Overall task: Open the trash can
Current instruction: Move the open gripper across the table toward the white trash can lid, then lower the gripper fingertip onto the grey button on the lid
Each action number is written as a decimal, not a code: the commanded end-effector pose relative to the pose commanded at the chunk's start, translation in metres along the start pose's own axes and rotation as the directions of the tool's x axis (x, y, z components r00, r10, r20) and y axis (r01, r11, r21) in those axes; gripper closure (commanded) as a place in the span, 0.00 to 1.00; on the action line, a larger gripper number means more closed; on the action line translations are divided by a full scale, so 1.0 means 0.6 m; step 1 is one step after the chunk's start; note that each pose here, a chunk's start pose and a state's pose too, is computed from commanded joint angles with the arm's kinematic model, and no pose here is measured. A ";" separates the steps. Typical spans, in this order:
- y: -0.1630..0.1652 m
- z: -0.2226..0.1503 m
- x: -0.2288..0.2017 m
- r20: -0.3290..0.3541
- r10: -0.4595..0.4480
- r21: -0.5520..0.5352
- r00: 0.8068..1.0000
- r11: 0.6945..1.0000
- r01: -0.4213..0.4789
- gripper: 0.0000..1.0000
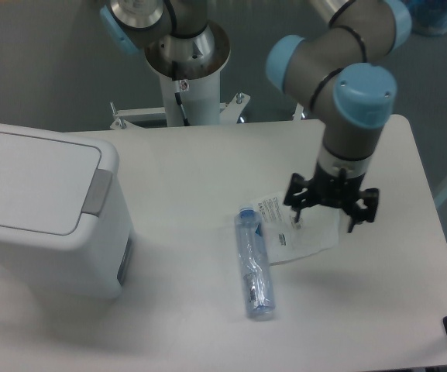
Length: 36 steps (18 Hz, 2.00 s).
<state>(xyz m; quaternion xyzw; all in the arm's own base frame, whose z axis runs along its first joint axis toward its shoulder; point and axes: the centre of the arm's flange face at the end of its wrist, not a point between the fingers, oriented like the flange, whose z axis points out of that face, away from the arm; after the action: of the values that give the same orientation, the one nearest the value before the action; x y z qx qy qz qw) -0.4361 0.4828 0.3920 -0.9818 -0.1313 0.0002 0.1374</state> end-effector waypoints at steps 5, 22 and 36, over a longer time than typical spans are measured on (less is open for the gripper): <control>-0.038 -0.034 0.095 -0.072 -0.012 0.079 0.997 0.997 0.018 0.00; -0.062 -0.138 0.289 -0.207 -0.246 0.109 0.947 0.956 0.273 0.00; -0.014 -0.130 0.341 -0.227 -0.273 0.067 0.935 0.953 0.294 0.00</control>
<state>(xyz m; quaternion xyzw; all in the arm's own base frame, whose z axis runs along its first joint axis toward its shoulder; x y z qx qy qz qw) -0.2377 0.5221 0.4766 -0.9387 -0.2558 -0.1191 0.1982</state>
